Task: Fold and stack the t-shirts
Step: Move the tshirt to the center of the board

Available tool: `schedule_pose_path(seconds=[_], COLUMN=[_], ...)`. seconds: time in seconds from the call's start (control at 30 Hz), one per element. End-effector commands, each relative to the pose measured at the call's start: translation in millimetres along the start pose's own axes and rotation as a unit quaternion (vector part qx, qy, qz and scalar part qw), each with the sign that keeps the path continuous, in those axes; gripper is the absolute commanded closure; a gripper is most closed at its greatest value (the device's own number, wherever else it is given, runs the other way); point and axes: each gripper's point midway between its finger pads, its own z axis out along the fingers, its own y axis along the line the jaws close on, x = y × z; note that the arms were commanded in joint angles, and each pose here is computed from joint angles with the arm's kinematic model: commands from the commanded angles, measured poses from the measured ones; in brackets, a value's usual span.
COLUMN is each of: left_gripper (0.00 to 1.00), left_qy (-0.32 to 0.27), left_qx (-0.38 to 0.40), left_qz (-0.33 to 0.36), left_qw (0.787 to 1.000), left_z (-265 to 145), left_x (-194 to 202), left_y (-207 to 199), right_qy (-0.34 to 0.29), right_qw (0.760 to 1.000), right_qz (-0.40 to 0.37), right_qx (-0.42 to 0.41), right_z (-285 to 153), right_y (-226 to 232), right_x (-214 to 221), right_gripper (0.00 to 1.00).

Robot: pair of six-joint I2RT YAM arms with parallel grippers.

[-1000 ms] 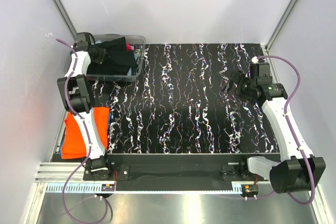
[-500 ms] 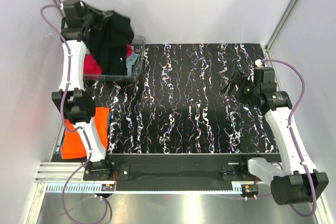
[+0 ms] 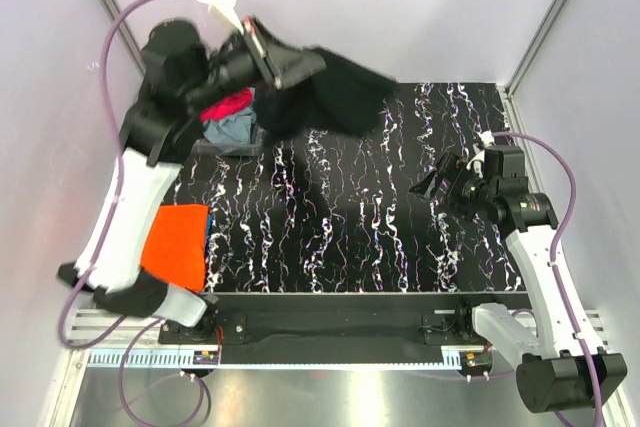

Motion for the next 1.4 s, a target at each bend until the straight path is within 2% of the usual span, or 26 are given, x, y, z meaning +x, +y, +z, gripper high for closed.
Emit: schedule_pose_path(seconds=[0.0, 0.03, 0.1, 0.13, 0.17, 0.2, 0.23, 0.27, 0.33, 0.37, 0.5, 0.6, 0.7, 0.8, 0.87, 0.93, 0.97, 1.07, 1.1, 1.13, 1.17, 1.2, 1.23, 1.27, 1.3, 1.37], left_gripper=[1.0, 1.0, 1.0, 0.93, 0.85, 0.71, 0.67, 0.59, 0.46, 0.33, 0.14, 0.13, 0.14, 0.13, 0.12, 0.12, 0.12, 0.15, 0.18, 0.27, 0.48, 0.59, 0.66, 0.72, 0.9, 1.0], left_qy=[0.035, 0.036, 0.081, 0.063, 0.108, 0.125, 0.116, 0.166, 0.176, 0.207, 0.222, 0.25, 0.316, 0.382, 0.432, 0.472, 0.481, 0.501, 0.513, 0.516, 0.517, 0.523, 0.519, 0.511, 0.507, 0.477], left_qx=[0.056, 0.068, 0.015, -0.01, -0.077, -0.111, -0.145, -0.212, -0.288, -0.334, -0.422, -0.418, -0.361, -0.354, -0.366, -0.377, -0.378, -0.395, -0.404, -0.417, -0.425, -0.435, -0.441, -0.439, -0.439, -0.444], left_qz=[0.03, 0.032, 0.001, -0.001, -0.025, -0.029, -0.021, -0.032, -0.027, -0.027, 0.006, 0.017, -0.013, -0.014, -0.019, -0.018, -0.013, 0.014, 0.018, 0.034, 0.045, 0.052, 0.064, 0.074, 0.08, 0.114], left_qw=[0.997, 0.997, 0.997, 0.998, 0.991, 0.986, 0.982, 0.963, 0.941, 0.919, 0.879, 0.873, 0.877, 0.853, 0.824, 0.797, 0.791, 0.77, 0.757, 0.747, 0.741, 0.731, 0.729, 0.736, 0.738, 0.75], left_z=[-42.6, -64.6, -67.7, -89.8, -93.4, -102.1, -118.9, -132.8, -157.7, -176.1, -209.4, -205.3, -184.9, -176.0, -177.0, -180.2, -180.3, -182.9, -184.0, -186.0, -184.4, -183.7, -180.3, -169.6, -163.3, -143.1], left_x=[34.7, 42.7, 85.2, 89.4, 128.9, 146.8, 155.6, 197.7, 218.2, 239.8, 249.6, 257.1, 290.5, 326.8, 351.1, 371.3, 376.0, 383.1, 387.2, 385.7, 381.3, 381.0, 376.4, 368.1, 363.3, 333.3], left_y=[-49.6, -60.3, -16.0, -7.3, 40.8, 63.0, 81.1, 129.2, 171.3, 197.0, 233.9, 240.4, 237.7, 247.7, 259.1, 267.4, 269.8, 285.4, 292.8, 300.6, 304.3, 309.7, 312.5, 309.9, 309.2, 301.0], right_qy=[0.021, 0.025, 0.03, 0.033, 0.037, 0.053, 0.062, 0.076, 0.11, 0.124, 0.184, 0.228, 0.271, 0.297, 0.313, 0.284, 0.278, 0.189, 0.147, 0.127, 0.116, 0.097, 0.094, 0.094, 0.083, 0.07], right_qw=[1.0, 0.999, 0.999, 0.999, 0.998, 0.998, 0.997, 0.996, 0.992, 0.99, 0.981, 0.972, 0.959, 0.942, 0.93, 0.928, 0.923, 0.93, 0.933, 0.934, 0.933, 0.935, 0.933, 0.929, 0.929, 0.932], right_qz=[0.001, -0.004, -0.007, -0.005, -0.003, 0.004, 0.014, 0.023, 0.047, 0.054, 0.063, 0.06, 0.038, 0.019, 0.019, 0.007, -0.001, -0.015, -0.023, -0.021, -0.024, -0.029, -0.034, -0.037, -0.043, -0.049], right_qx=[-0.023, -0.028, -0.037, -0.039, -0.042, -0.047, -0.046, -0.046, -0.046, -0.043, -0.018, 0.021, 0.07, 0.154, 0.193, 0.24, 0.266, 0.315, 0.329, 0.334, 0.339, 0.34, 0.346, 0.356, 0.359, 0.352], right_z=[-5.1, -5.7, -7.6, -7.8, -7.8, -5.1, -3.4, 0.2, 6.2, 8.8, 16.3, 18.2, 25.9, 36.7, 46.3, 59.2, 64.3, 77.7, 81.9, 84.3, 87.1, 91.5, 93.3, 96.8, 98.4, 97.6], right_y=[4.3, 4.8, 5.9, 5.9, 6.0, 4.5, 3.3, 1.1, -3.2, -5.2, -18.7, -38.6, -51.5, -66.5, -71.0, -83.1, -91.1, -102.2, -104.5, -103.8, -104.7, -103.1, -104.9, -108.9, -108.3, -101.6], right_x=[14.3, 16.8, 21.6, 24.1, 26.7, 34.7, 38.4, 43.6, 59.1, 65.8, 103.5, 128.5, 154.3, 176.0, 188.2, 184.0, 184.0, 151.5, 134.5, 126.8, 121.5, 111.7, 107.2, 104.6, 92.2, 74.3], right_gripper=[0.05, 0.05, 0.06, 0.06, 0.07, 0.07, 0.08, 0.08, 0.1, 0.1, 0.09, 0.09, 0.11, 0.11, 0.12, 0.11, 0.12, 0.14, 0.2, 0.24, 0.31, 0.42, 0.65, 0.72, 0.82, 1.0])
